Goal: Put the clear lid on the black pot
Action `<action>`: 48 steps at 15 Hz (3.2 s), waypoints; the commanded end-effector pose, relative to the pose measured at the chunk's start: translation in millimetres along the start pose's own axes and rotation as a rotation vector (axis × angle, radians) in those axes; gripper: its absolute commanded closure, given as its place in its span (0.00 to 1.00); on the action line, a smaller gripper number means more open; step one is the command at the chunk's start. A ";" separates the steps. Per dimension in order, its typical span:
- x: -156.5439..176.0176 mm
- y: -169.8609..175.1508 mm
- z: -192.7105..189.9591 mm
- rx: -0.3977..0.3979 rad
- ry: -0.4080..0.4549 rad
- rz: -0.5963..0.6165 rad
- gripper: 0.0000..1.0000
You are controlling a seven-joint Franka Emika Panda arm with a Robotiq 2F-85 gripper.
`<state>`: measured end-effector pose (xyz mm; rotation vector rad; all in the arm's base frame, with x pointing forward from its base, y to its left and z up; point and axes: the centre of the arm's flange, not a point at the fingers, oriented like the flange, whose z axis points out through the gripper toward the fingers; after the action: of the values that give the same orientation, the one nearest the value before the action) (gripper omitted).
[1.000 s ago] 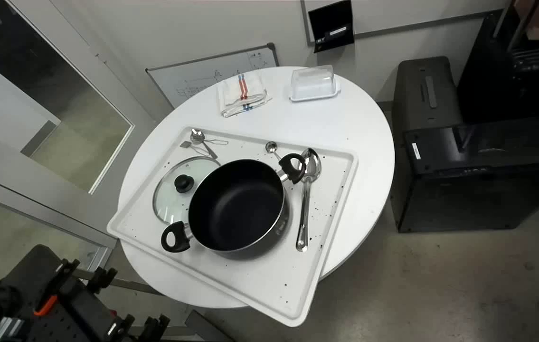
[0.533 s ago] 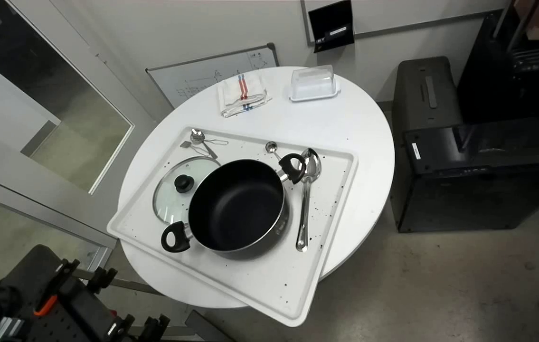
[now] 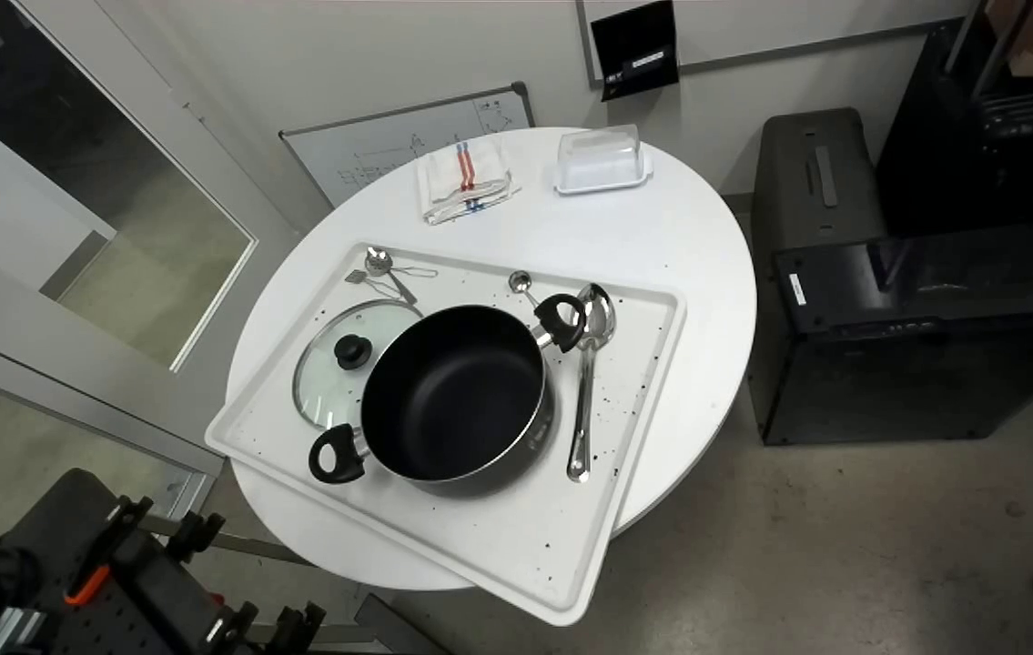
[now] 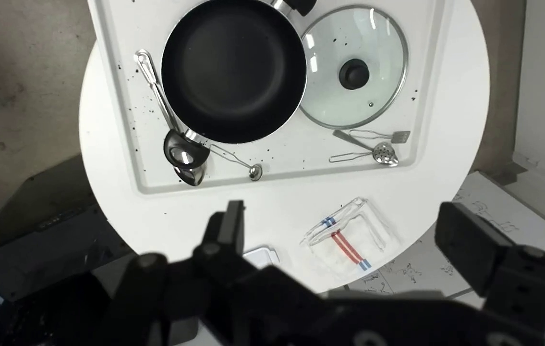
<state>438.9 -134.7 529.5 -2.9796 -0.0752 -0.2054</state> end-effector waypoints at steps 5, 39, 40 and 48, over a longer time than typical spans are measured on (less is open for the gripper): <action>35.3 -53.5 93.1 -0.104 -0.021 -0.047 0.00; 19.5 -207.0 520.9 -0.301 -0.316 -0.406 0.00; 19.7 -206.8 526.2 -0.302 -0.321 -0.409 0.00; 31.1 -206.7 550.3 -0.290 -0.316 -0.391 0.00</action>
<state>518.6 151.7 36.1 -3.2116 -0.7557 0.2485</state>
